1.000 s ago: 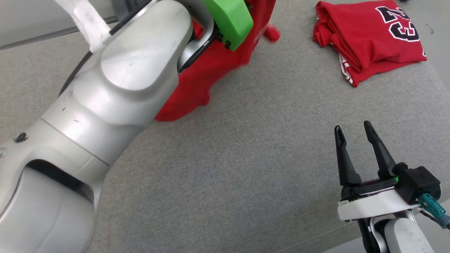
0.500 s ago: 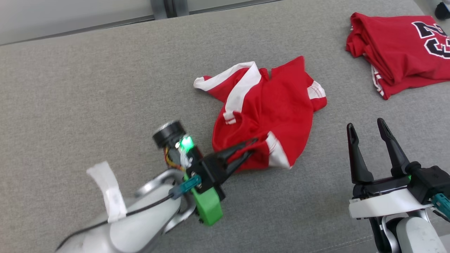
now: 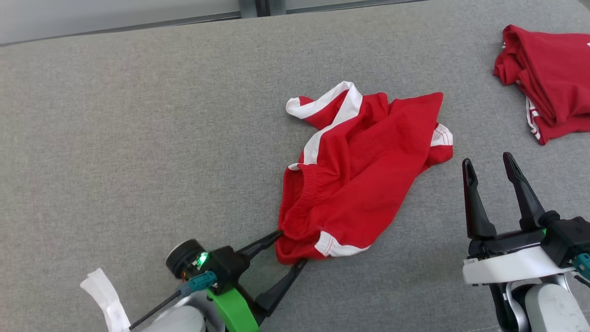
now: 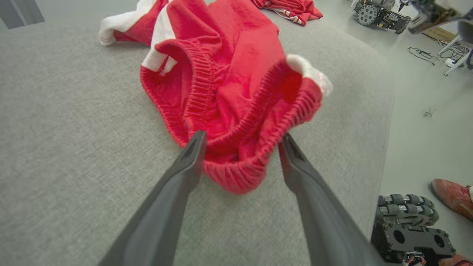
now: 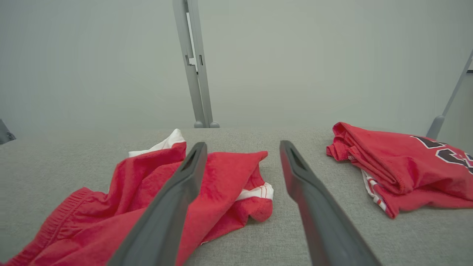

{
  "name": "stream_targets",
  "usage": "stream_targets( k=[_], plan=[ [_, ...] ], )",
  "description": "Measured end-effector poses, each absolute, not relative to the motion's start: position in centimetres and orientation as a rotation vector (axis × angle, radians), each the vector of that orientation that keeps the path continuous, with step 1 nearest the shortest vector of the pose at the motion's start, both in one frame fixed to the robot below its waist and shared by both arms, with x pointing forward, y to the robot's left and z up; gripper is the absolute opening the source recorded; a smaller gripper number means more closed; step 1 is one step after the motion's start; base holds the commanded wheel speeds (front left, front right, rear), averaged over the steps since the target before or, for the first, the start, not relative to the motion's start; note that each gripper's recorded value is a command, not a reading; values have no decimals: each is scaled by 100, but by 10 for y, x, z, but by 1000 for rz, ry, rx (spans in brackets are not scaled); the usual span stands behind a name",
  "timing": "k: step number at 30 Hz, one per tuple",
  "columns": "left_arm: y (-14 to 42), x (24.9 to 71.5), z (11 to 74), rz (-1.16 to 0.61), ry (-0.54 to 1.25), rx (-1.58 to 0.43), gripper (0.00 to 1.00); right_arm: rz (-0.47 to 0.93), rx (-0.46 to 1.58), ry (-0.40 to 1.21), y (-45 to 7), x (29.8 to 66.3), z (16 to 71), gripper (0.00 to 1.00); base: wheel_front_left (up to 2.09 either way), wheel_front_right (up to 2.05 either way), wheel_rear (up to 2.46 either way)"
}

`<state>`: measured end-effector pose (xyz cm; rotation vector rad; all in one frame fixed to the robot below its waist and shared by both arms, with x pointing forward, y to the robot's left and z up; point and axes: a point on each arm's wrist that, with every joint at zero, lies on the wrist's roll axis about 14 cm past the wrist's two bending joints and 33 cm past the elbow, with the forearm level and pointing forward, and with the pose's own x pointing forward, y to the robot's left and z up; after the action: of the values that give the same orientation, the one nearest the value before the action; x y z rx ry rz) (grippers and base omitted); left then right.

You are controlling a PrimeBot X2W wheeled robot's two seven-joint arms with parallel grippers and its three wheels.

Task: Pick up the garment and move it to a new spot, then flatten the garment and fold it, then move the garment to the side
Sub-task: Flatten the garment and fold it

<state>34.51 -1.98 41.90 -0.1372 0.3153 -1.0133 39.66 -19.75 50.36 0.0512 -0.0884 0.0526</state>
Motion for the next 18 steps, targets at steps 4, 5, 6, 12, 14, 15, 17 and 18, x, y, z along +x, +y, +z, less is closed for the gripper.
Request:
stream_targets(
  k=[4,5,6,12,14,15,17,18],
  plan=[
    [-9,339,416,-974,396,-199,100,56,53,-92,-196,396,505,100,0,0,0],
    [-10,338,419,-964,411,-238,100,54,53,-89,-197,396,504,100,0,0,0],
    [-12,337,424,-959,421,-283,100,50,52,-86,-198,396,503,100,0,0,0],
    [-25,326,447,-1008,472,-401,100,44,48,-72,-201,396,498,100,0,0,0],
    [-31,323,455,-1029,486,-438,100,42,48,-68,-202,397,497,100,0,0,0],
    [-34,321,457,-1042,499,-446,100,43,48,-67,-202,397,496,100,0,0,0],
    [-37,316,454,-1072,538,-416,100,44,48,-67,-201,397,496,100,0,0,0],
    [-38,314,452,-1081,555,-398,100,44,48,-68,-201,397,497,100,0,0,0]
  ],
)
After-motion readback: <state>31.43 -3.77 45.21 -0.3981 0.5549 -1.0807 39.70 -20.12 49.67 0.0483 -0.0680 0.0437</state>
